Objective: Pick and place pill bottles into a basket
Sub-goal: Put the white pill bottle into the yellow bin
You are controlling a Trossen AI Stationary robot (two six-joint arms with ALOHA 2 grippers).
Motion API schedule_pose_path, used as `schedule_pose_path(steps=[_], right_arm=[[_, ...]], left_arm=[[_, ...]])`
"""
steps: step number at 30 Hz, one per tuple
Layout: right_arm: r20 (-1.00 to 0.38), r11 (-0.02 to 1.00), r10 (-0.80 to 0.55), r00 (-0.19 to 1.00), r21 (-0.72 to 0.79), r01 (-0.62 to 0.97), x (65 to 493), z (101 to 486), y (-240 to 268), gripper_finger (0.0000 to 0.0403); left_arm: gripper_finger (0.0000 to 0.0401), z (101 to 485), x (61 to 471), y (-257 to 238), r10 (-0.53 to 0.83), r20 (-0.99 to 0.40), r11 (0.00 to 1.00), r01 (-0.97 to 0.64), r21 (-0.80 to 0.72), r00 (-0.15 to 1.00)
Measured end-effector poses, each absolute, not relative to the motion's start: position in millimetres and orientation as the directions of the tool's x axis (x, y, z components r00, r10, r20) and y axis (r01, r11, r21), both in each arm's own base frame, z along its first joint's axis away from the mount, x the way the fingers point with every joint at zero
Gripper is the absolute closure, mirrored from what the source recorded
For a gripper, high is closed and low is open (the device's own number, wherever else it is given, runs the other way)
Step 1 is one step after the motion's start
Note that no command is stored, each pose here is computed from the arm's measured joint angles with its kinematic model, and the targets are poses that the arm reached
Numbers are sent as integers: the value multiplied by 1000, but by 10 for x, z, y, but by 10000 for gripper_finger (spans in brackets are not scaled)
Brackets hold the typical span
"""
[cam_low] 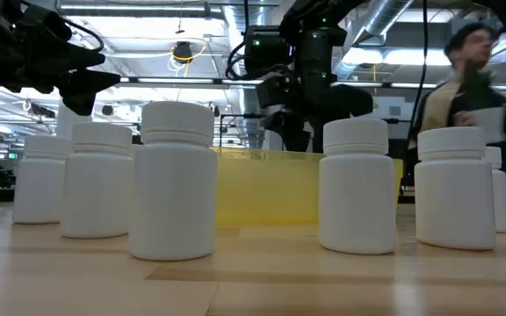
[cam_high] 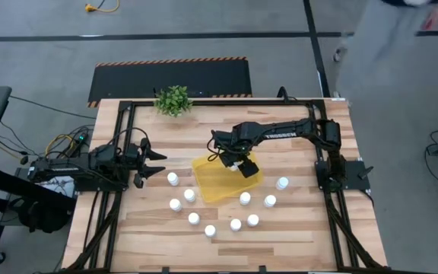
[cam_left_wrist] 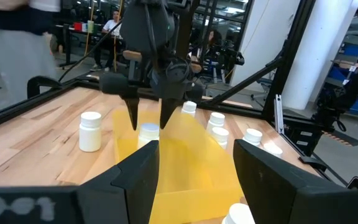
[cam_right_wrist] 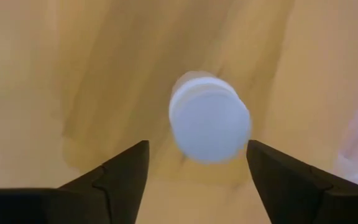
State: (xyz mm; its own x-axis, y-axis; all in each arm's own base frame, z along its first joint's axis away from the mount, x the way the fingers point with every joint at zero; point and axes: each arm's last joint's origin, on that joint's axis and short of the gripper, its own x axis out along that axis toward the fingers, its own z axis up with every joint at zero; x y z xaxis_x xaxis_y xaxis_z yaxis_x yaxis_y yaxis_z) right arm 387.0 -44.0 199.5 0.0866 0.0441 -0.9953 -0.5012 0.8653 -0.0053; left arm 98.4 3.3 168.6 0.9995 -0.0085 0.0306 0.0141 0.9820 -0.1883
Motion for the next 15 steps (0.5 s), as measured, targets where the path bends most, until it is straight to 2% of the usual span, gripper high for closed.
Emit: schedule_pose_path(steps=[8,12,15], right_arm=[[-999,875,39,31,19,-484,3856,2345,-445,136],[-999,879,-19,29,-31,-475,3856,2554,-485,136],[-995,892,-75,70,-98,-442,3875,2722,-593,136]], left_arm=[[207,1686,984,33,-9,31,982,14,-188,999],[207,1686,984,33,-9,31,982,14,-188,999],[207,1686,984,33,-9,31,982,14,-188,999]])
